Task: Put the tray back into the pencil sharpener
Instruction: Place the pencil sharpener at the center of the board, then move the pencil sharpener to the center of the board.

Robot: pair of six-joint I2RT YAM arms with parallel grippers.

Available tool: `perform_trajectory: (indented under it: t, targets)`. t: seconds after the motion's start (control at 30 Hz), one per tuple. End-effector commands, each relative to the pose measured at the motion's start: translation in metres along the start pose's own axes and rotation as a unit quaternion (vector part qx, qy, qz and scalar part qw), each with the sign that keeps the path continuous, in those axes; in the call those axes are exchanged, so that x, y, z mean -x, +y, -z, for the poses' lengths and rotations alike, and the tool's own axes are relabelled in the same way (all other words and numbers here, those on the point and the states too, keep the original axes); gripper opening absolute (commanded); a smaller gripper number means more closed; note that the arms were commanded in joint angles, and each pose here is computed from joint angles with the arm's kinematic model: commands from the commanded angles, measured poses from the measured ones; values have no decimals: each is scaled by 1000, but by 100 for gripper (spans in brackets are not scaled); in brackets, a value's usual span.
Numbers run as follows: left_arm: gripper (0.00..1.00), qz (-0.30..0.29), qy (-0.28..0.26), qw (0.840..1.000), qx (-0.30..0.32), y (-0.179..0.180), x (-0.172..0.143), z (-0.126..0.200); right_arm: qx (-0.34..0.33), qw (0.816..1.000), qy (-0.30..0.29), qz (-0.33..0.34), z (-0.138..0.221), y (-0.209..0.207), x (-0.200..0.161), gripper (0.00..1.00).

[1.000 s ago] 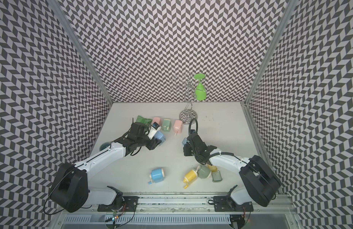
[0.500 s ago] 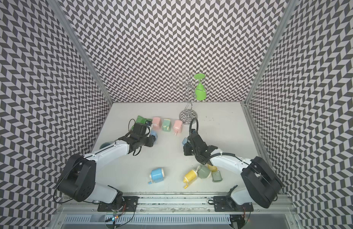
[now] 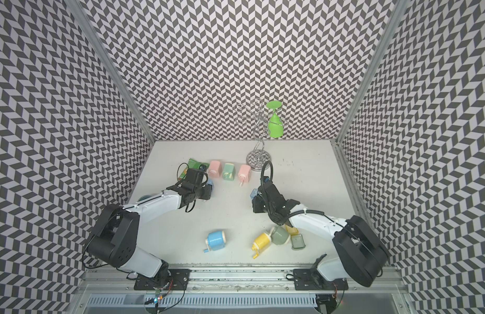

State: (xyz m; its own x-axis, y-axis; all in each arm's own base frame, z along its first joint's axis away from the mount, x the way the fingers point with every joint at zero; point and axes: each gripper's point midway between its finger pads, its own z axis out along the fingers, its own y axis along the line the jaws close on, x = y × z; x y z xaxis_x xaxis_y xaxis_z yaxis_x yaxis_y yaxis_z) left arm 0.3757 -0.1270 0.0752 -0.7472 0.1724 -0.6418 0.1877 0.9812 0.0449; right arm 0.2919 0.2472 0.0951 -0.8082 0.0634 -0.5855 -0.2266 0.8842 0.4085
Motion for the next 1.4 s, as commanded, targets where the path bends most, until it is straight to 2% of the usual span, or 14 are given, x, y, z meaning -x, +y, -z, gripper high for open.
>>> perform_trajectory:
  t: [0.0, 0.23, 0.47, 0.63, 0.73, 0.87, 0.97, 1.07, 1.13, 1.37]
  targets:
    - [49, 18, -34, 999, 7, 3, 23, 1, 3, 1000, -26, 2, 6, 2, 13, 26]
    - [70, 17, -32, 999, 10, 5, 20, 2, -1, 1000, -28, 2, 8, 1, 14, 26]
    - [84, 15, -55, 998, 16, 10, 33, 20, -5, 1000, -28, 3, 12, 1, 16, 26]
    - [88, 19, -105, 994, 19, 16, 57, 62, -4, 1000, -29, 11, 19, 2, 20, 29]
    - [85, -7, -165, 986, -25, 5, 79, 99, -1, 999, -31, 26, 26, 5, 23, 29]
    - [83, -120, -244, 955, -123, -30, 92, 154, -1, 998, -47, 53, 38, 7, 31, 31]
    - [82, -221, -257, 923, -181, -53, 73, 176, 3, 995, -69, 75, 47, 12, 42, 32]
    - [83, -334, -231, 878, -253, -76, 31, 190, 0, 992, -84, 99, 55, 16, 53, 33]
    - [83, -383, -206, 857, -276, -81, 6, 197, -6, 991, -90, 103, 61, 16, 57, 34]
    - [91, -443, -131, 831, -310, -84, -52, 193, -3, 990, -108, 94, 70, 11, 53, 35]
